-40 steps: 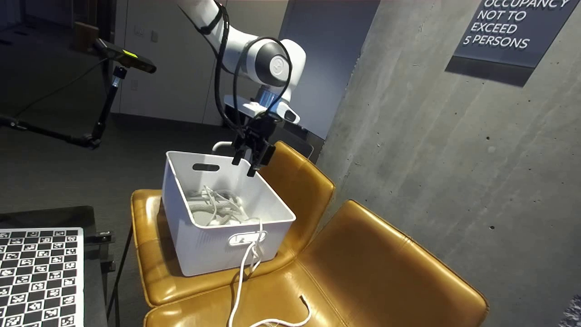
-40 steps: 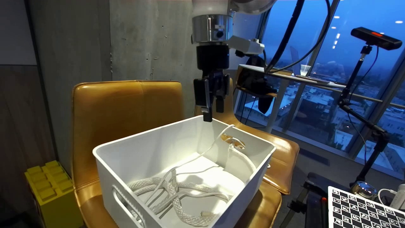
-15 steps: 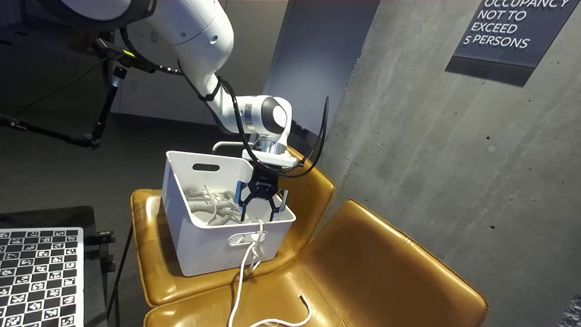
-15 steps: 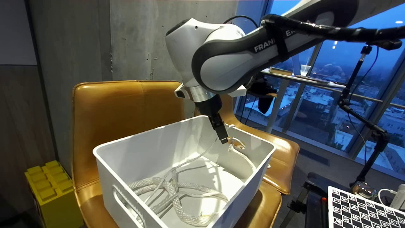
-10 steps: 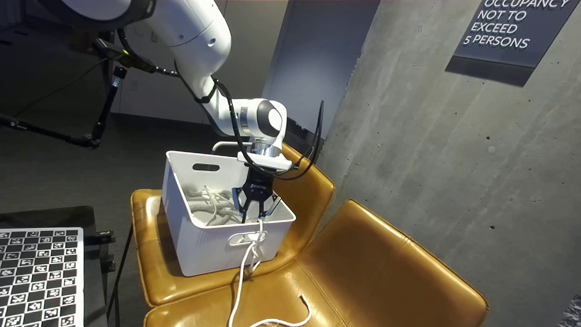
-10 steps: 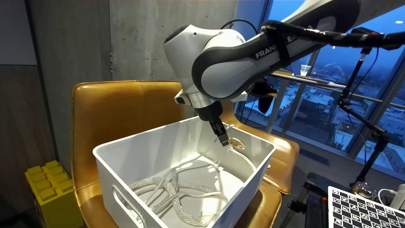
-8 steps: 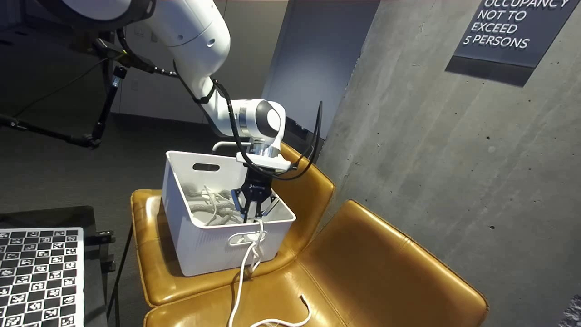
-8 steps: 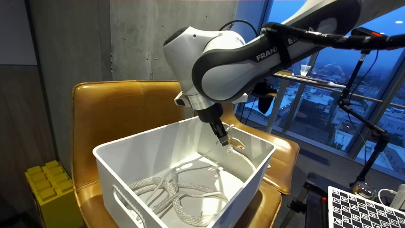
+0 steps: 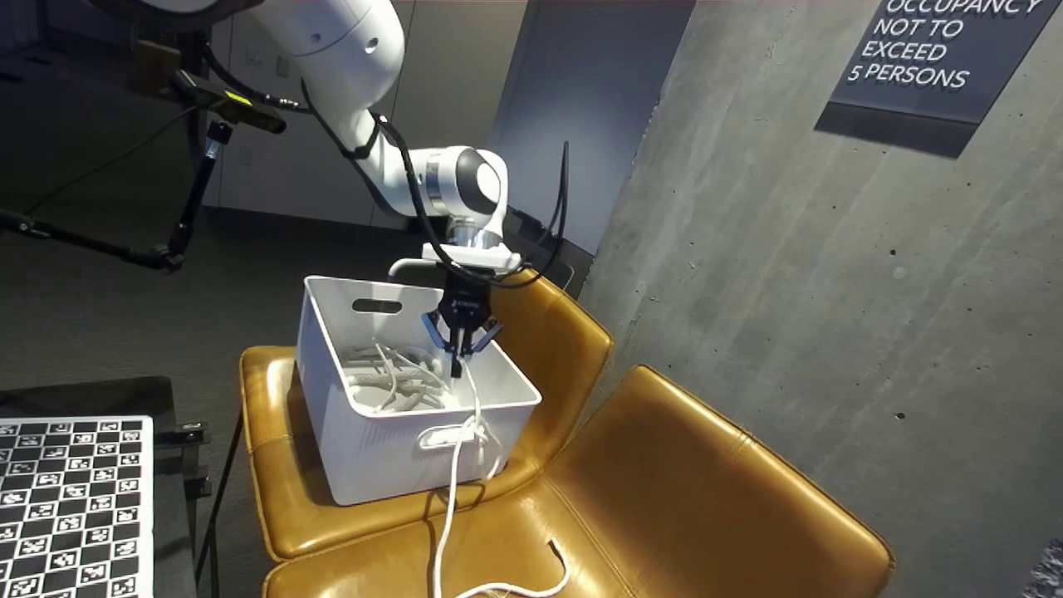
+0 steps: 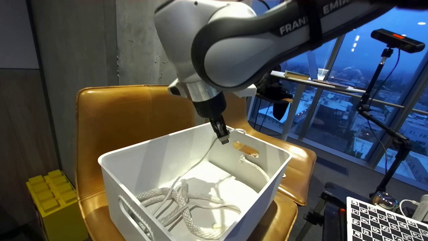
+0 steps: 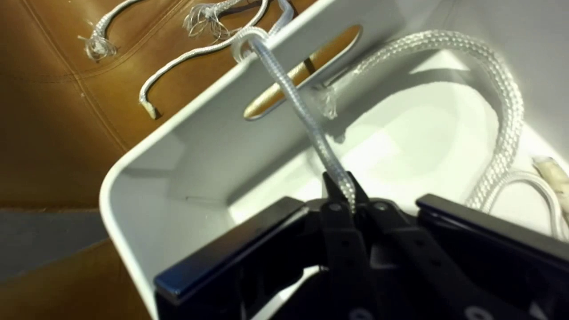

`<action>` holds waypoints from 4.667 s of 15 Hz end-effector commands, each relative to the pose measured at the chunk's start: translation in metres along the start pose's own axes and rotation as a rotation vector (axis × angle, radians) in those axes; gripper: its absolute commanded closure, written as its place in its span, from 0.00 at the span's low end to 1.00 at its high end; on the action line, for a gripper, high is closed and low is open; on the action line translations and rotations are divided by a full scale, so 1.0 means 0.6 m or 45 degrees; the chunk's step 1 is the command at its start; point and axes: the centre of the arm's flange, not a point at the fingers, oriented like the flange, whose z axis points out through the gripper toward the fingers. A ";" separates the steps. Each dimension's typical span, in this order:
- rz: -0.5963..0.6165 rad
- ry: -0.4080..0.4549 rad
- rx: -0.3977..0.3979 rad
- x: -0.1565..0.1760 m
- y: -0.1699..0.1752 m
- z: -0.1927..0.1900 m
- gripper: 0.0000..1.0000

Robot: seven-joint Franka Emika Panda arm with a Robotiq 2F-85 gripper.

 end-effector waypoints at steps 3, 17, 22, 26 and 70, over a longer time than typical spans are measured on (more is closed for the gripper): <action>0.133 0.205 0.021 -0.015 -0.018 -0.250 0.99; 0.312 0.379 0.136 0.012 -0.109 -0.439 0.99; 0.361 0.372 0.231 0.040 -0.124 -0.352 0.99; 0.409 0.321 0.288 0.062 -0.113 -0.258 0.99; -0.297 -0.312 0.001 -0.069 -0.032 0.163 0.65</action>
